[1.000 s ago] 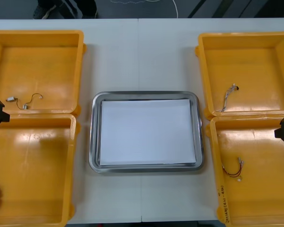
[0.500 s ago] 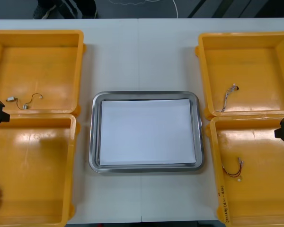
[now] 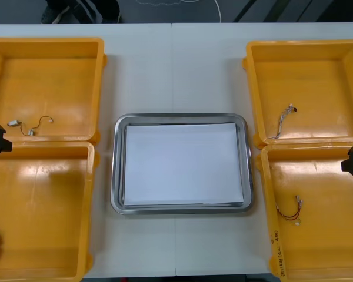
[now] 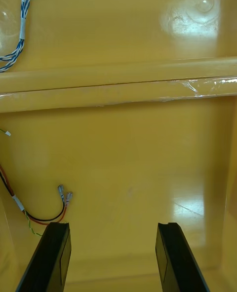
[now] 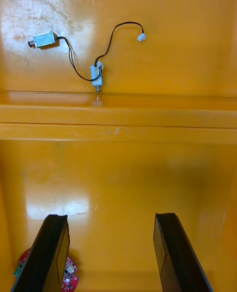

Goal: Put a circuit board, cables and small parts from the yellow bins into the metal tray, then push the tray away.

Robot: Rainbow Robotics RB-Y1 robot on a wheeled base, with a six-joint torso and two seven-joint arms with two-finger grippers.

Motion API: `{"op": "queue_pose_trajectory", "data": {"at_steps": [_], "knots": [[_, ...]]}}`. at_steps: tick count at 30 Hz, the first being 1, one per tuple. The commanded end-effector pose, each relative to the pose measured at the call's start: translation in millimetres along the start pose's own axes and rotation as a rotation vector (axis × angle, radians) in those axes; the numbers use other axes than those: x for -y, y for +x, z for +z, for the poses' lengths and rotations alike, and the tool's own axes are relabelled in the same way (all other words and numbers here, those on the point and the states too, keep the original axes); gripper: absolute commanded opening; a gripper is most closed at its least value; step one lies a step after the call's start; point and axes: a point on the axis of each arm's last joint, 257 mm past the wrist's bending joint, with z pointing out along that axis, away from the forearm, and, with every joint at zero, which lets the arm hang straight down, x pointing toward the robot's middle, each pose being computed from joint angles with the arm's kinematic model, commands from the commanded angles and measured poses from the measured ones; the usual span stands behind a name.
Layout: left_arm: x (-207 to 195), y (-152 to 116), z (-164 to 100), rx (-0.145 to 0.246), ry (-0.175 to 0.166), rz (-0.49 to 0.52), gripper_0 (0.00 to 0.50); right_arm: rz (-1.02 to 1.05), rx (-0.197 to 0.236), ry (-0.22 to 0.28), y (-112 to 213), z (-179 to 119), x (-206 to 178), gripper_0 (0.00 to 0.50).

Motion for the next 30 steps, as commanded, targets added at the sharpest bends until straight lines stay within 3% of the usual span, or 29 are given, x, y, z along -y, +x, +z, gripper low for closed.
{"op": "queue_pose_trajectory", "data": {"at_steps": [1, 30], "knots": [[-16.3, -5.2, -16.4, 0.027, -0.049, 0.116, 0.500, 0.035, 0.031, 0.013, -3.5, -7.8, 5.0, 0.500], [-16.3, -5.2, -16.4, 0.027, -0.049, 0.116, 0.500, 0.035, 0.031, 0.013, -3.5, -7.8, 5.0, 0.500]]}}
